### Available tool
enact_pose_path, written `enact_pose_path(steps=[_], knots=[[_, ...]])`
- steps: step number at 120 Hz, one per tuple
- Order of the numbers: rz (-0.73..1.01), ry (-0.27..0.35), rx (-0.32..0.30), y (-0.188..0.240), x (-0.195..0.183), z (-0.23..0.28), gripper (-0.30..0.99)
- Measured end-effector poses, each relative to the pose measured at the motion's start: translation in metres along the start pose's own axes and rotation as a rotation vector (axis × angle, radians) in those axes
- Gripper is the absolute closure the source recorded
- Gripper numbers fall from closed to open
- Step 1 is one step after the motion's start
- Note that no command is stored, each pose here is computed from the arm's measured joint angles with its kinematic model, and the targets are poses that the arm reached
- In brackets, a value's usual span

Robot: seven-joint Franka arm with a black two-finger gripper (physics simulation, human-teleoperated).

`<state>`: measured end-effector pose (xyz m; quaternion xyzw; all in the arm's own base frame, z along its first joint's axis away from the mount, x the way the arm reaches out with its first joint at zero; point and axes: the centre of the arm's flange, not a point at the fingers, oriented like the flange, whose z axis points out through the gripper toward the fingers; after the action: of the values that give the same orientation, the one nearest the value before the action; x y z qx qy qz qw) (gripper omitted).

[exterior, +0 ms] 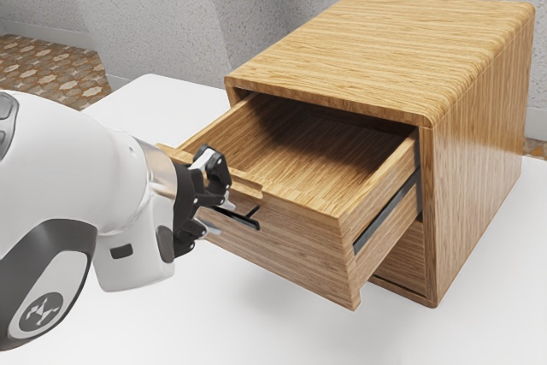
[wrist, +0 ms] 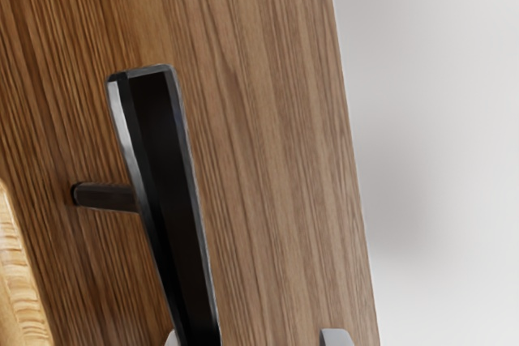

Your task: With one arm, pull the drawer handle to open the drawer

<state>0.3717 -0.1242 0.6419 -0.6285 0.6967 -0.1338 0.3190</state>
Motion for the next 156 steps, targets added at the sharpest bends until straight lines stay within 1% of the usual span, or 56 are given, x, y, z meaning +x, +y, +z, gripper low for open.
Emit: enact_pose_path(steps=[18,30,58,78,98,104,109,118,122,129,135,139,147,156], knots=[[0.0,0.0,-0.001,0.0,0.0,0.0,0.56],[0.0,-0.001,0.0,0.0,0.0,-0.001,0.59],[-0.002,-0.004,0.011,-0.001,-0.001,-0.006,0.56],[0.0,-0.009,0.026,-0.001,0.0,-0.013,0.55],[-0.015,-0.009,0.05,-0.004,-0.008,-0.025,0.55],[-0.02,-0.004,0.076,-0.009,-0.012,-0.037,0.55],[-0.022,0.004,0.115,-0.022,-0.014,-0.059,0.55],[-0.011,0.049,0.23,-0.079,-0.014,-0.141,0.52],[-0.016,0.079,0.251,-0.108,-0.02,-0.172,0.46],[-0.067,0.152,0.207,-0.148,-0.037,-0.184,0.35],[-0.141,0.2,0.136,-0.169,-0.052,-0.177,0.28],[-0.213,0.231,0.051,-0.179,-0.063,-0.158,0.24],[-0.389,0.268,-0.139,-0.189,-0.082,-0.107,0.18],[-0.553,0.282,-0.323,-0.189,-0.086,-0.056,0.13]])
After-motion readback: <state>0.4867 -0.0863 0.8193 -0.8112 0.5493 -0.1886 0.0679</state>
